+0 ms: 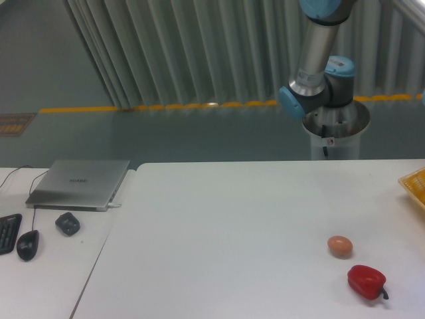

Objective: Place the green pepper on the table

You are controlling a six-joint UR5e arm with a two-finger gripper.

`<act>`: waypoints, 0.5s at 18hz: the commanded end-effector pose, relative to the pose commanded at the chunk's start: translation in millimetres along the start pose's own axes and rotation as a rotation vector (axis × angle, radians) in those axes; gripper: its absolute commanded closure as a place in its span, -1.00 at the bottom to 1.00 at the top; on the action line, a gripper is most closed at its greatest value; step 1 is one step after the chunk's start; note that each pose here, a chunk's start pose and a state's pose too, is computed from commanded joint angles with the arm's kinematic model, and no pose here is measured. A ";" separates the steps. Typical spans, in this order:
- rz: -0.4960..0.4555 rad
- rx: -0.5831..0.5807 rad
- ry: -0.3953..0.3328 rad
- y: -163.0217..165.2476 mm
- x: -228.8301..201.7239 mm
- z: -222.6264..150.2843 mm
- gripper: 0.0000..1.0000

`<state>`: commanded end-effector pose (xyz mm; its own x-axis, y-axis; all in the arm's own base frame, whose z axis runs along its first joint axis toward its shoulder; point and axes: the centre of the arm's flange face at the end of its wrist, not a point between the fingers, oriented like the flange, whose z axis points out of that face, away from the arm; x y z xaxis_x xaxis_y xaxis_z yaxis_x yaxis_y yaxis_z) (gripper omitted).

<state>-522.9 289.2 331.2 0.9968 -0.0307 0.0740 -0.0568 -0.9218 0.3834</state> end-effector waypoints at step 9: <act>0.100 0.214 -0.037 -61.4 33.2 -86.9 0.18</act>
<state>-491.2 378.4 390.1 0.9884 -0.1368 0.0662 -0.1463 -0.9742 0.1720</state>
